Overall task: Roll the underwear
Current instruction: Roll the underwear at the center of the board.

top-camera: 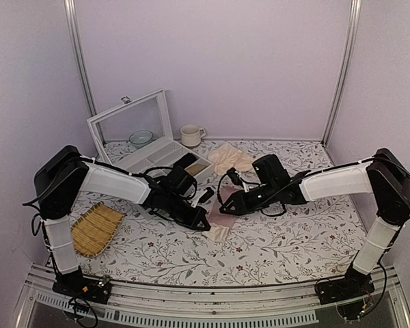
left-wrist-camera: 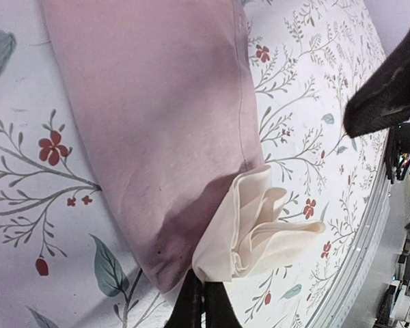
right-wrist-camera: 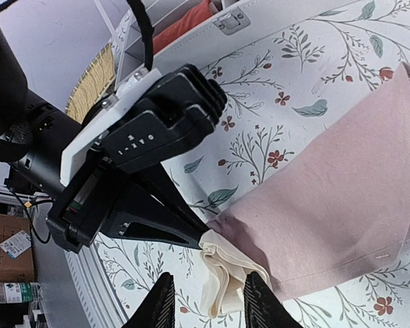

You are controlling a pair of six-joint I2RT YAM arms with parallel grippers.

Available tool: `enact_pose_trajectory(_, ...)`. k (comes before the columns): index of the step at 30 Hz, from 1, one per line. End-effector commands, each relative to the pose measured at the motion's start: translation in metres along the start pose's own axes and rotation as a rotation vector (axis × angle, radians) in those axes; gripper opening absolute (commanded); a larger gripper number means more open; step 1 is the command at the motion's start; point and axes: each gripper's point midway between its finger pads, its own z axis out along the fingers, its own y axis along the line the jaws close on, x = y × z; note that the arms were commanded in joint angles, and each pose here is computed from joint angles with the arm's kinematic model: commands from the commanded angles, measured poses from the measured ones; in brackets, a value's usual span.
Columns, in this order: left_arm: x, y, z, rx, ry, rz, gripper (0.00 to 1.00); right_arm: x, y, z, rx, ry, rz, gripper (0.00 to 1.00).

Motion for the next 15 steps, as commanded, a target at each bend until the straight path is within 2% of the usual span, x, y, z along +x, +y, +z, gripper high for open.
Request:
enact_pose_trajectory(1, 0.002, -0.001, -0.003, -0.013, -0.006, -0.022, 0.0, -0.019, 0.011, -0.028, 0.017, -0.108, -0.009, 0.34)
enact_pose_trajectory(6, -0.001, -0.003, -0.007, 0.005, 0.0, -0.049, 0.0, -0.021, 0.015, -0.04, 0.066, -0.17, -0.051, 0.34)
enact_pose_trajectory(15, 0.0, 0.001, -0.004, 0.005, 0.018, -0.074, 0.0, -0.006, 0.047, -0.041, 0.263, -0.235, -0.299, 0.34)
